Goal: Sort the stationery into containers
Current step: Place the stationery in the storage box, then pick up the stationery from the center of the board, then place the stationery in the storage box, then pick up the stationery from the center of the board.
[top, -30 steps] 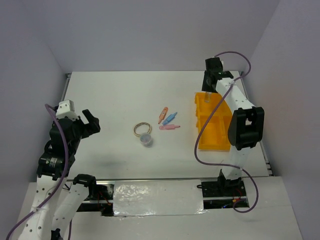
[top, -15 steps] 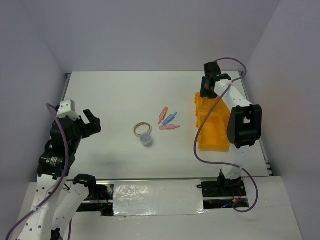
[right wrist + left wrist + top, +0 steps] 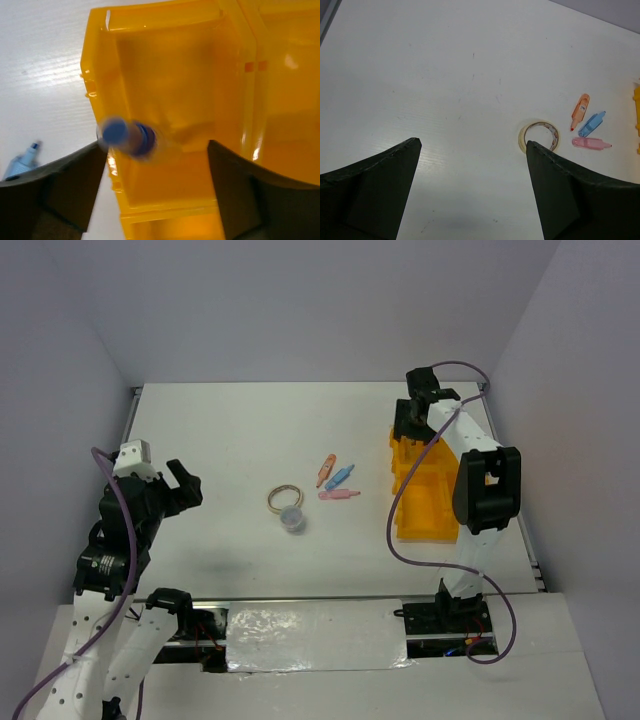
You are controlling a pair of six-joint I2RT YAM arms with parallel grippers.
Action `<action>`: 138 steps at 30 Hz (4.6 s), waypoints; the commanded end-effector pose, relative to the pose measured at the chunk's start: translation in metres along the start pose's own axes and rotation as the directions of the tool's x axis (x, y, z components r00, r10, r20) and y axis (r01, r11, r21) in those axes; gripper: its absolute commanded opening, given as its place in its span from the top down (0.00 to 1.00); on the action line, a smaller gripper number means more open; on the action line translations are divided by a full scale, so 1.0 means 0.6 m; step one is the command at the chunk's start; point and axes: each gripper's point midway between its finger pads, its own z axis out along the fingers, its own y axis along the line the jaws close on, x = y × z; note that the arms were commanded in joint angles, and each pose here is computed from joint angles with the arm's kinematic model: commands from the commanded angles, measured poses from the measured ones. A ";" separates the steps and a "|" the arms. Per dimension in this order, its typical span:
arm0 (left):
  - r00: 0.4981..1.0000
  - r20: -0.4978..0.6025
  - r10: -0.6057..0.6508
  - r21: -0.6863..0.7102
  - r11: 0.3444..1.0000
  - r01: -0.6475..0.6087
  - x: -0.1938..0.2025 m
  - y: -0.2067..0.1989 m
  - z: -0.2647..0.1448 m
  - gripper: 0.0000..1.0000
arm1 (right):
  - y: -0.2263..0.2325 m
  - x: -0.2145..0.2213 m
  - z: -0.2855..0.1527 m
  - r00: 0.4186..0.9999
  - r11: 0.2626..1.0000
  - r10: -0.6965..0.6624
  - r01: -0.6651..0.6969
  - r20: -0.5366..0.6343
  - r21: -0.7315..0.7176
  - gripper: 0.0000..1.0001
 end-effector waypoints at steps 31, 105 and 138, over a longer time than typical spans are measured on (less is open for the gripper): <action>1.000 0.002 0.022 -0.003 1.000 -0.022 -0.011 -0.004 0.022 0.01 | 0.461 0.267 -0.266 0.841 0.698 -0.346 0.526 0.415 -0.485 0.00; 0.999 -0.014 0.037 0.034 0.999 -0.036 -0.009 -0.015 0.023 0.01 | -0.228 -0.103 -0.065 0.809 0.867 0.416 -0.490 0.415 0.087 0.13; 0.999 -0.037 0.018 -0.090 0.996 -0.021 -0.004 0.019 0.031 0.01 | 0.578 0.296 -0.180 0.740 0.626 -0.564 0.672 0.365 -0.395 0.50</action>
